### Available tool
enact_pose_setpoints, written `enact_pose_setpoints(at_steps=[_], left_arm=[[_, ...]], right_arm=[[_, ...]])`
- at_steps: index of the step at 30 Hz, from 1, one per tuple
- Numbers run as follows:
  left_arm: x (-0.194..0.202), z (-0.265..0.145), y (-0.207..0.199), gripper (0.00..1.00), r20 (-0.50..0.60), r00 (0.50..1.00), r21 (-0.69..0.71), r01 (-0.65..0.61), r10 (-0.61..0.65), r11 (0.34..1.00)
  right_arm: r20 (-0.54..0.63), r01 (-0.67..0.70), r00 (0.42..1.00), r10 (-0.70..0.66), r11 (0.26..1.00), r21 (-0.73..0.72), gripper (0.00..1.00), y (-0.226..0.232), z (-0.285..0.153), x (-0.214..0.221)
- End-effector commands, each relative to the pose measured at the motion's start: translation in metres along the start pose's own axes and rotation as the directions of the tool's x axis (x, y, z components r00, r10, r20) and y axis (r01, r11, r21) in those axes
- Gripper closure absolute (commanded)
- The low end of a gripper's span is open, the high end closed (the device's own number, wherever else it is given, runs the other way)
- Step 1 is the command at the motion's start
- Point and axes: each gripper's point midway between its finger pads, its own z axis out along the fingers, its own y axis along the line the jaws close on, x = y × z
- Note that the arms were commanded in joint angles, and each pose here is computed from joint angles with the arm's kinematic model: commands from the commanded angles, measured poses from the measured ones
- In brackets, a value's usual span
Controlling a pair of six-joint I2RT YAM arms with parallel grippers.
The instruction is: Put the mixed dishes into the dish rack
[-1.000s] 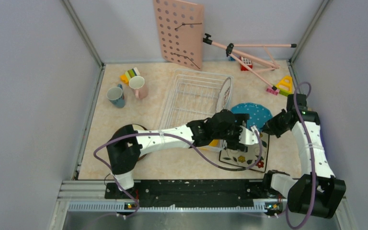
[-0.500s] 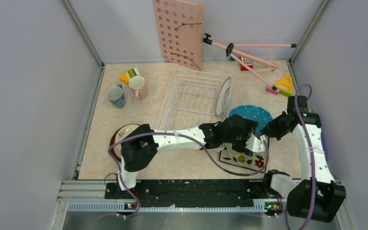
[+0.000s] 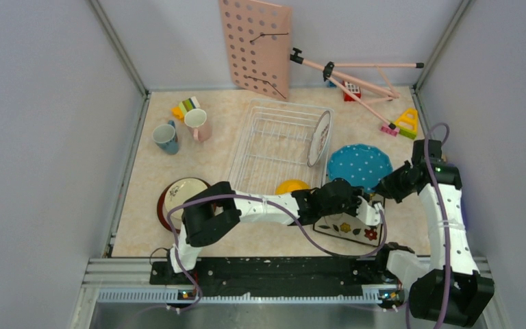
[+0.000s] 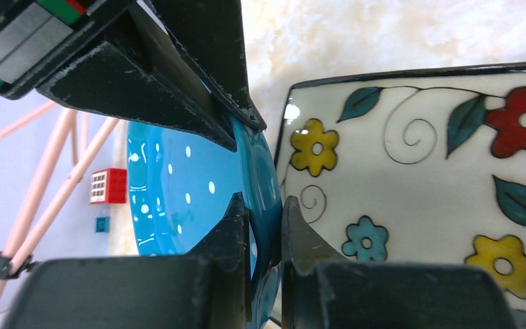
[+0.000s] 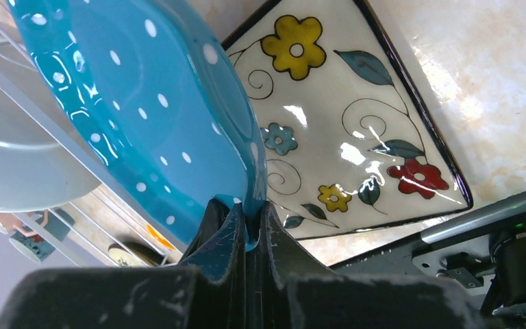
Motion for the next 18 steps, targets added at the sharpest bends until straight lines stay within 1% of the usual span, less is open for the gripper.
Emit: enact_pose_setpoints(at_steps=[1, 4, 5, 6, 7, 8, 9, 10, 12, 18], left_arm=[[-0.016, 0.001, 0.014, 1.00, 0.063, 0.998, -0.067, 0.013, -0.009, 0.998], [-0.021, 0.000, 0.014, 1.00, 0.083, 0.996, -0.061, 0.024, -0.019, 0.998], [-0.022, -0.001, 0.015, 1.00, 0.093, 0.995, -0.063, 0.029, -0.023, 0.998], [-0.025, -0.001, 0.015, 1.00, 0.104, 0.994, -0.063, 0.034, -0.027, 0.997], [-0.027, -0.002, 0.016, 1.00, 0.113, 0.993, -0.069, 0.040, -0.032, 0.997], [-0.028, -0.002, 0.017, 1.00, 0.119, 0.992, -0.072, 0.042, -0.034, 0.997], [-0.030, -0.003, 0.019, 1.00, 0.126, 0.991, -0.076, 0.044, -0.034, 0.996], [-0.032, -0.003, 0.020, 1.00, 0.134, 0.990, -0.078, 0.045, -0.035, 0.996], [-0.037, -0.004, 0.023, 1.00, 0.149, 0.988, -0.081, 0.064, -0.051, 0.995], [-0.061, -0.018, 0.033, 1.00, 0.237, 0.966, -0.074, 0.119, -0.098, 0.990]], right_arm=[[0.079, 0.004, 0.997, 0.012, 0.981, -0.193, 0.99, 0.043, -0.028, -0.017], [0.105, 0.018, 0.994, 0.001, 0.982, -0.188, 0.91, 0.043, -0.028, -0.022], [0.123, 0.025, 0.992, -0.002, 0.982, -0.186, 0.82, 0.043, -0.030, -0.025], [0.148, 0.034, 0.989, -0.007, 0.983, -0.181, 0.55, 0.044, -0.033, -0.030], [0.173, 0.038, 0.985, -0.008, 0.985, -0.169, 0.36, 0.043, -0.036, -0.035], [0.208, 0.035, 0.978, -0.004, 0.988, -0.148, 0.23, 0.041, -0.041, -0.042], [0.244, 0.036, 0.970, -0.003, 0.991, -0.130, 0.16, 0.040, -0.046, -0.048], [0.280, 0.042, 0.960, -0.006, 0.991, -0.123, 0.13, 0.041, -0.053, -0.055], [0.337, 0.044, 0.941, -0.005, 0.993, -0.109, 0.10, 0.042, -0.065, -0.066], [0.506, 0.041, 0.863, 0.003, 0.996, -0.076, 0.08, 0.041, -0.102, -0.095]])
